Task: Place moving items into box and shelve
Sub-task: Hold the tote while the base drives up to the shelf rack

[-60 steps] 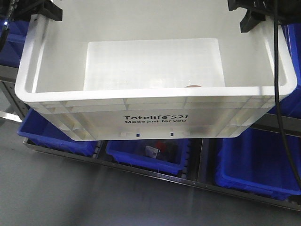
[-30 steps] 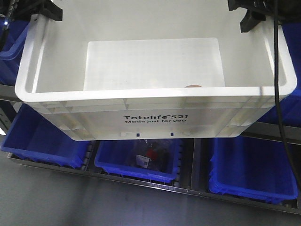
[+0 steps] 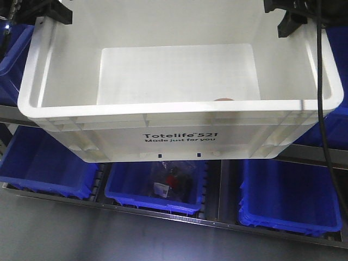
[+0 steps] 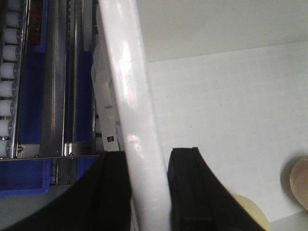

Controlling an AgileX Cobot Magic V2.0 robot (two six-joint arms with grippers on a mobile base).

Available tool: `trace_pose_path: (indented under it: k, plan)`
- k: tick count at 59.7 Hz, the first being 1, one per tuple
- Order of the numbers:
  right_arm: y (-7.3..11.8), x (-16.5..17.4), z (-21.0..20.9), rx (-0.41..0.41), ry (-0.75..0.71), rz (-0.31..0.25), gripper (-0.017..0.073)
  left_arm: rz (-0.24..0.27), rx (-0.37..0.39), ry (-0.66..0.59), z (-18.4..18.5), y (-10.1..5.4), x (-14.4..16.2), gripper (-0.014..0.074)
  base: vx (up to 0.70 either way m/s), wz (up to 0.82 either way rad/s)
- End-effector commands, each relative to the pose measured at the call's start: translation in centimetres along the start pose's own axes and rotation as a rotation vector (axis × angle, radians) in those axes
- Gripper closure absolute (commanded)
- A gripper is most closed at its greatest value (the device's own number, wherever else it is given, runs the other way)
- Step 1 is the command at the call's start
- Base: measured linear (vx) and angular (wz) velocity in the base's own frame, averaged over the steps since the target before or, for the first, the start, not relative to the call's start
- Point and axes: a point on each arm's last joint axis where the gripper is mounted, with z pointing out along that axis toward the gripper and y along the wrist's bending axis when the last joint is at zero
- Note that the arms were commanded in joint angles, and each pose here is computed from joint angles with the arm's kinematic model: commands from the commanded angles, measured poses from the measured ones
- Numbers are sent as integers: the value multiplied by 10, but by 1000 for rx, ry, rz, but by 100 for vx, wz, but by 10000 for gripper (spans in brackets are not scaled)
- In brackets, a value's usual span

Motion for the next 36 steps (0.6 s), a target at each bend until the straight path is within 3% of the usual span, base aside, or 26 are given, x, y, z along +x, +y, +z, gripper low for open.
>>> trace_pose_path:
  k: [1,36]
  plan:
    - [-11,-2,-37,58,-113,-14,564,38,-15,-215,-35,-3,-18,594,0,-1]
    - [-11,-2,-37,58,-113,-14,564,38,-15,-215,-35,-3,-18,594,0,0]
